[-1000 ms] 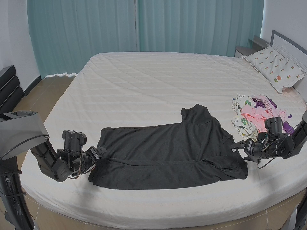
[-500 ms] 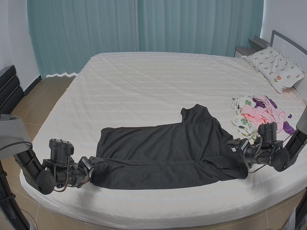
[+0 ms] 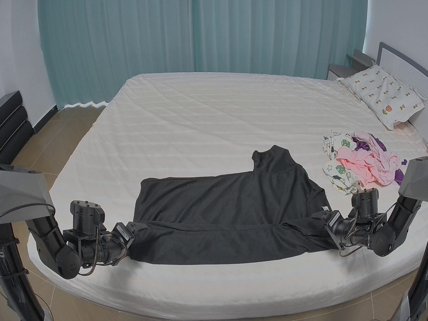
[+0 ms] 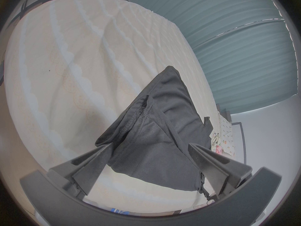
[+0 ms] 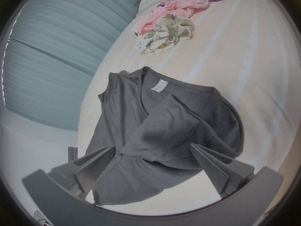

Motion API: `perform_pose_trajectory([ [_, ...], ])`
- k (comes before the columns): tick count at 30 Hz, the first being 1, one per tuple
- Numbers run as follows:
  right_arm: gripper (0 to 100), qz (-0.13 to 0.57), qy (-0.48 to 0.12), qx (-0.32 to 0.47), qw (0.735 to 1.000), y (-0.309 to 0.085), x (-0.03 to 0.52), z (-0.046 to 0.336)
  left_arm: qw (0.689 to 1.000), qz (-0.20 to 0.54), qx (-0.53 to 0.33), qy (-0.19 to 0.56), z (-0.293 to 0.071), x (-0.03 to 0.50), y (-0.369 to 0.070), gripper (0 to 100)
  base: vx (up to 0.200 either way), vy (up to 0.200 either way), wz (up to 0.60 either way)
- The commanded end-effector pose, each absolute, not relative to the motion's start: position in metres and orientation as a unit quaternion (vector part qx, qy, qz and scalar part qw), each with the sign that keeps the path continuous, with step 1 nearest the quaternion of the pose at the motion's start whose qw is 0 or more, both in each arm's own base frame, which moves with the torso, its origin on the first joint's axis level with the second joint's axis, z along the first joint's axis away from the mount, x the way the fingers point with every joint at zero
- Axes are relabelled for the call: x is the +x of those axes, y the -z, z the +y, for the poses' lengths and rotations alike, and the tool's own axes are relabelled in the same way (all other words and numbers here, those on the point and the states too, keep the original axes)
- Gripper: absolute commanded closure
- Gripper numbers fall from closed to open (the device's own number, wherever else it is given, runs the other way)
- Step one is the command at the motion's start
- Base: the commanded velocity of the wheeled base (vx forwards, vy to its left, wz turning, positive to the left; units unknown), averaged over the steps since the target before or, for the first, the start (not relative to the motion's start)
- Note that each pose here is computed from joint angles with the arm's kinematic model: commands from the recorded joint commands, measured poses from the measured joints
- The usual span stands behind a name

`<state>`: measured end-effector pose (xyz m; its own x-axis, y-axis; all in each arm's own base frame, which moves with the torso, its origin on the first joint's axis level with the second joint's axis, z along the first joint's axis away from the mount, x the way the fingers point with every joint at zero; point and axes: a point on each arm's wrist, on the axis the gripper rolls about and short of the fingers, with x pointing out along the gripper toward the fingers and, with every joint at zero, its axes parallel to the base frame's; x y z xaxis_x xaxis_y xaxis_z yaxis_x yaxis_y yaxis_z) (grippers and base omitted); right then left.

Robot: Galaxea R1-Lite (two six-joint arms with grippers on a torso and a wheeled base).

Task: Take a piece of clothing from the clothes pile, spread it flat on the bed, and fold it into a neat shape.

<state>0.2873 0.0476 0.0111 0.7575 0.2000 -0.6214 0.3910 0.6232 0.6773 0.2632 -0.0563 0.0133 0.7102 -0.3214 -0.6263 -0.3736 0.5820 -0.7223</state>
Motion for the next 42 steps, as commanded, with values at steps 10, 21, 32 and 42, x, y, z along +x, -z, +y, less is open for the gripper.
perform_pose_trajectory([
  [10,0,0.355,0.066,0.426,0.829,0.004,0.286,0.047,0.802,0.387,-0.455,-0.020,-0.057,0.264,-0.008,0,0.000,0.000,0.00],
  [21,100,0.350,0.066,0.429,0.830,0.006,0.289,0.046,0.801,0.390,-0.454,-0.023,-0.056,0.266,-0.005,0,0.000,0.000,0.00],
  [32,100,0.333,0.074,0.423,0.840,-0.002,0.284,0.047,0.801,0.391,-0.453,-0.023,-0.057,0.267,-0.004,0,0.000,0.000,0.00],
  [42,0,0.342,0.076,0.423,0.836,-0.001,0.276,0.045,0.800,0.392,-0.453,-0.024,-0.057,0.267,-0.003,0,0.000,0.000,0.00],
])
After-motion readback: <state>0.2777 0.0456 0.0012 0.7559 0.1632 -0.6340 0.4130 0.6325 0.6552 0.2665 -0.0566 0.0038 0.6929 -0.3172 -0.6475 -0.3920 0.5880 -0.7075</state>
